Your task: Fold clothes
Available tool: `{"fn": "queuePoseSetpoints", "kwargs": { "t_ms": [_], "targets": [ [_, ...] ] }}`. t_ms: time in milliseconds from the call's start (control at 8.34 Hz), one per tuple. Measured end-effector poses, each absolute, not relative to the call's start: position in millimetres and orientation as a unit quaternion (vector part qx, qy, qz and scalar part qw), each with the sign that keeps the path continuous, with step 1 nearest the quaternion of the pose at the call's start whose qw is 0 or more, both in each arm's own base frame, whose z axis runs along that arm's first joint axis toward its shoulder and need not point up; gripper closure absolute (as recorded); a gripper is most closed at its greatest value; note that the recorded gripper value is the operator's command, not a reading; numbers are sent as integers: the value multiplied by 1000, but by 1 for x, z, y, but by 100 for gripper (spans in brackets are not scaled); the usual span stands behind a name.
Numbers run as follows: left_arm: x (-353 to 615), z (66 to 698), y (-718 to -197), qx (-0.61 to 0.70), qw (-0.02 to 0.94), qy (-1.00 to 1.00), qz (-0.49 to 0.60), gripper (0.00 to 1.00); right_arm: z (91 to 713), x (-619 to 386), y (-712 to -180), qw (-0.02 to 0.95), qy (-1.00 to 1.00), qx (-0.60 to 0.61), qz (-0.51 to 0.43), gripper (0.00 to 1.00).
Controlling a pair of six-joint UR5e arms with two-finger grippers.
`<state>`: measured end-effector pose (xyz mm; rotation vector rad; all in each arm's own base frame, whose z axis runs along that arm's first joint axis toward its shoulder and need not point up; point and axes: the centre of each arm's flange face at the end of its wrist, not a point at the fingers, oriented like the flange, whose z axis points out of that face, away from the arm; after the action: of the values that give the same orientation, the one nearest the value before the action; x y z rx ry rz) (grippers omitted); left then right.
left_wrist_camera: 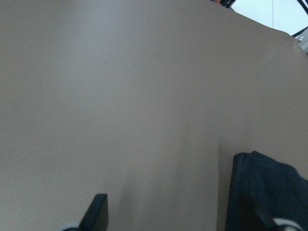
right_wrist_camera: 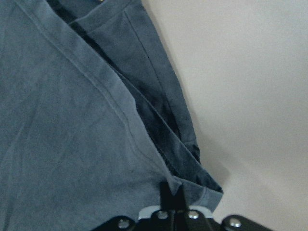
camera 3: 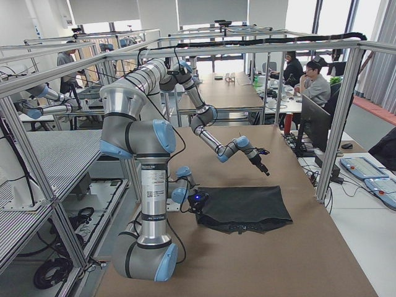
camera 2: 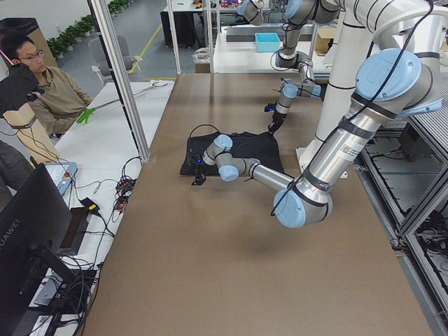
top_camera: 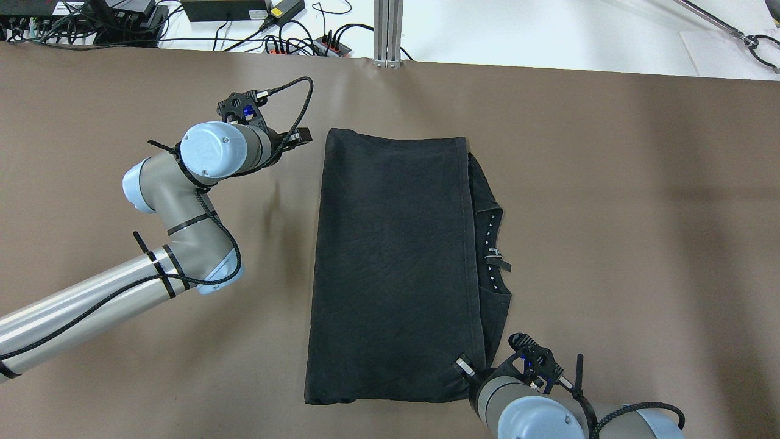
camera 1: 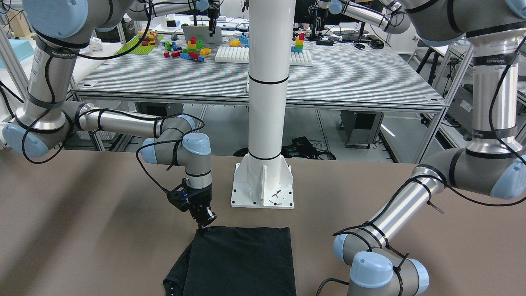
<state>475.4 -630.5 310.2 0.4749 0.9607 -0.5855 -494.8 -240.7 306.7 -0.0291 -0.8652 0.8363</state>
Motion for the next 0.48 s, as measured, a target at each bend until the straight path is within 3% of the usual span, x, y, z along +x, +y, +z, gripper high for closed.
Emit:
{"fn": "queuePoseSetpoints", "kwargs": {
  "t_ms": [240,480],
  "targets": [
    [474,314,-630,222,820,449,-276,6,325,-505,-251,831,-390,-3,397,46],
    [479,314,-627,221,819,450,-279,6,330,-507,-255,835,-384,2,395,44]
  ]
}}
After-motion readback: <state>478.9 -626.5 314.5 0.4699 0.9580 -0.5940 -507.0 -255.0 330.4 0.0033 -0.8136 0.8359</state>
